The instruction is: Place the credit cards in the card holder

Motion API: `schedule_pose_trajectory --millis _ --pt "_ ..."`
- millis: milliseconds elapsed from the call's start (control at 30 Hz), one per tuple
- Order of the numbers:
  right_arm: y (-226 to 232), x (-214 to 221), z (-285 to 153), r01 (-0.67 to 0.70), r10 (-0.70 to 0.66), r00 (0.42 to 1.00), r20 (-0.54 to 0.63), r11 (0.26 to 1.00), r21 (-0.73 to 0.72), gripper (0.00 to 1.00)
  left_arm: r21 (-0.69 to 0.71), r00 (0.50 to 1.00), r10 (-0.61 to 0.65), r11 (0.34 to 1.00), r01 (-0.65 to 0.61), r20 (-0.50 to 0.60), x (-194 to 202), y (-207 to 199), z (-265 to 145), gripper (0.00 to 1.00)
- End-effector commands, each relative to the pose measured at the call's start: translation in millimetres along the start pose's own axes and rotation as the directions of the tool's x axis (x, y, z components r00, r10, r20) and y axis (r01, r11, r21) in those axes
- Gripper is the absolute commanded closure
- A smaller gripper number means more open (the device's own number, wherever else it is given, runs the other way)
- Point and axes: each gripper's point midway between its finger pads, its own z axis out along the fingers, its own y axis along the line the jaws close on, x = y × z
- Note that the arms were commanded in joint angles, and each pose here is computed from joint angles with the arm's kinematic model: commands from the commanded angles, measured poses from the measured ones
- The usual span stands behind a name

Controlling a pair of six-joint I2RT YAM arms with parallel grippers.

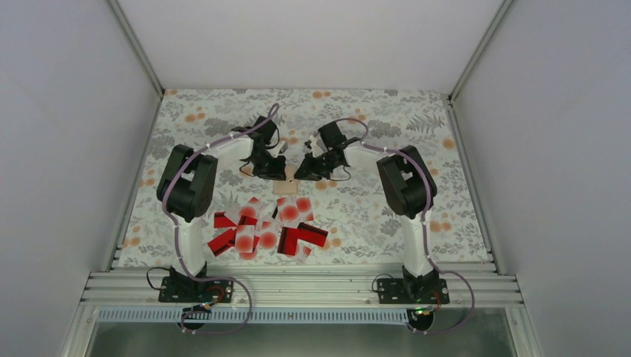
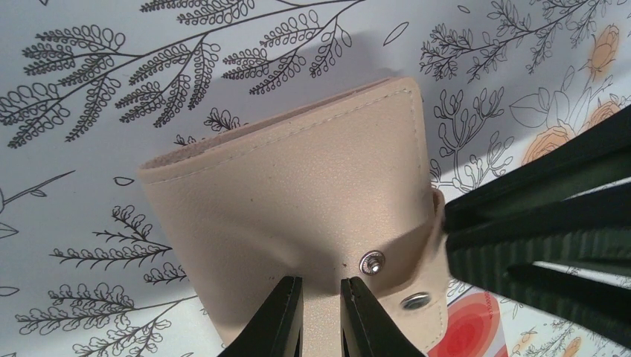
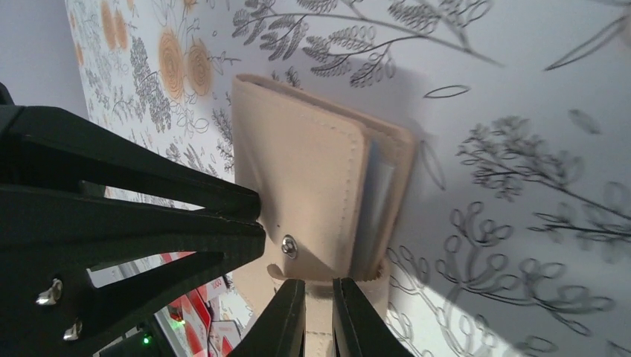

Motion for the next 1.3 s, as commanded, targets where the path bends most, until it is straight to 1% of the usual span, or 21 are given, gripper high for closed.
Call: schedule_pose_trajectory --millis 0,233,467,600,833,1267 --pt "12.2 4.6 14.6 0.014 -0.015 0.999 -0.034 0.999 -0.040 0.89 -0.032 0.997 -0.015 0.999 0.013 -0.081 22.9 8.8 20.9 0.84" --pt "11.4 9.8 16.7 0.013 -0.014 0.999 -0.040 1.000 -0.026 0.90 -0.033 0.996 -0.019 0.999 0.016 -0.086 24.0 9.8 22.3 0.84" --pt "21.4 9.3 0.4 0.051 -0.051 0.999 -0.012 0.999 -0.003 0.89 -0.031 0.996 -0.018 0.999 0.015 -0.083 23.3 8.6 21.5 0.85" --pt "18.3 16.4 -3.6 0.063 -0.062 0.998 -0.014 0.998 0.027 0.89 -0.030 0.996 -0.019 0.999 0.017 -0.085 23.6 8.9 22.3 0.85" --pt "16.8 26.5 8.3 0.061 -0.060 0.998 -0.036 0.997 0.036 0.89 -0.025 0.996 -0.021 1.000 0.019 -0.083 22.2 8.1 23.0 0.85" --pt "9.3 16.4 23.9 0.064 -0.062 0.997 -0.042 0.997 0.050 0.89 -0.027 0.995 -0.023 0.999 0.020 -0.094 25.5 7.7 25.7 0.85"
